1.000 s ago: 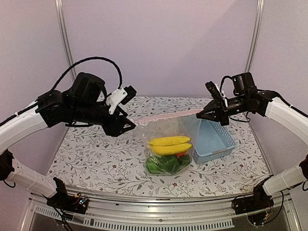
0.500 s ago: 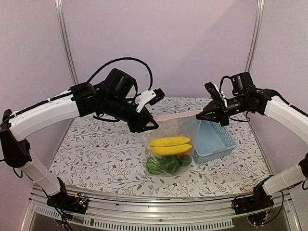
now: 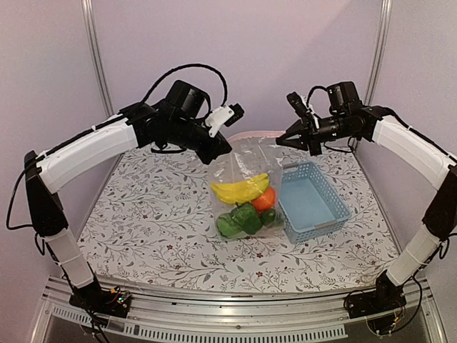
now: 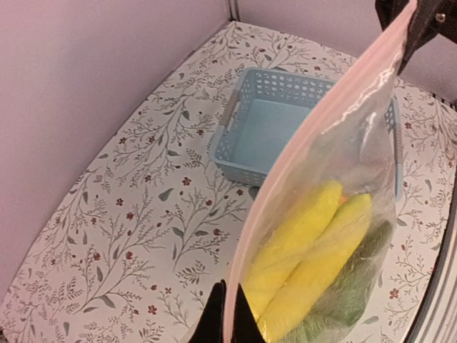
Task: Place the food in the zip-top bag and seal the zipper
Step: Place the zipper food storage bag at the center of the board.
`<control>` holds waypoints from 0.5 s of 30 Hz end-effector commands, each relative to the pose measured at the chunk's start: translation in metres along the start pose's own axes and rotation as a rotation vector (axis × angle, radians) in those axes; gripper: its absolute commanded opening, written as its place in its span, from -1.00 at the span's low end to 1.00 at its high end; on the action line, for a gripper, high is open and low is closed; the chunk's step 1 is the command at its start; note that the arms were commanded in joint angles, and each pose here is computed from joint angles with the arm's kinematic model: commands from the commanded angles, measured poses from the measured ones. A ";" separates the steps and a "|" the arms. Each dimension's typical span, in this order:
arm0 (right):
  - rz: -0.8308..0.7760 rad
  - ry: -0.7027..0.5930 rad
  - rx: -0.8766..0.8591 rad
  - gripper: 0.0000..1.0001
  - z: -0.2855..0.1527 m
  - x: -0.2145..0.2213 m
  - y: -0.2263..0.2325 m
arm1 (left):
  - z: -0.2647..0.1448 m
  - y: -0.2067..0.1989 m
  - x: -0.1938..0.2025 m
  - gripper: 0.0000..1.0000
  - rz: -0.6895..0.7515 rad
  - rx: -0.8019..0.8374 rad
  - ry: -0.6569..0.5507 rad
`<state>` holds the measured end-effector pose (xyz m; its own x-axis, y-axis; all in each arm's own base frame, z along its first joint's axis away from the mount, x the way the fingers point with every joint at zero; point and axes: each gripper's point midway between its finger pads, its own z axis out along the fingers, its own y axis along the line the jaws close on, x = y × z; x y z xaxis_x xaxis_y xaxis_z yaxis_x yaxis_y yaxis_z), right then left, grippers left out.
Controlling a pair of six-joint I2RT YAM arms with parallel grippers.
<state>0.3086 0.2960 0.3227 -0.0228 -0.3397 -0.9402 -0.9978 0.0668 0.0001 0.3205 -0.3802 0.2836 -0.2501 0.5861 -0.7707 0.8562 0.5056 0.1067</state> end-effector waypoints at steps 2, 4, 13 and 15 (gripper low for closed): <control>-0.067 -0.049 0.049 -0.95 0.010 -0.037 -0.050 | -0.011 0.079 -0.039 -1.00 0.078 -0.240 -0.099; -0.062 -0.057 0.028 -0.95 0.017 -0.036 -0.057 | -0.008 0.071 -0.039 -1.00 0.083 -0.203 -0.095; 0.138 0.051 -0.168 -0.57 0.045 0.071 -0.008 | 0.050 -0.044 0.110 -0.92 0.054 0.096 0.265; 0.179 0.081 -0.220 -0.41 0.046 0.088 0.014 | 0.049 -0.066 0.134 -0.76 0.088 0.104 0.346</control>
<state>0.3389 0.3151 0.2497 -0.1309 -0.3806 -0.9155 -0.9907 0.0160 0.1350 0.3097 -0.3647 0.1822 -0.2858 0.7271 -0.6242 0.8764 0.4618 0.1366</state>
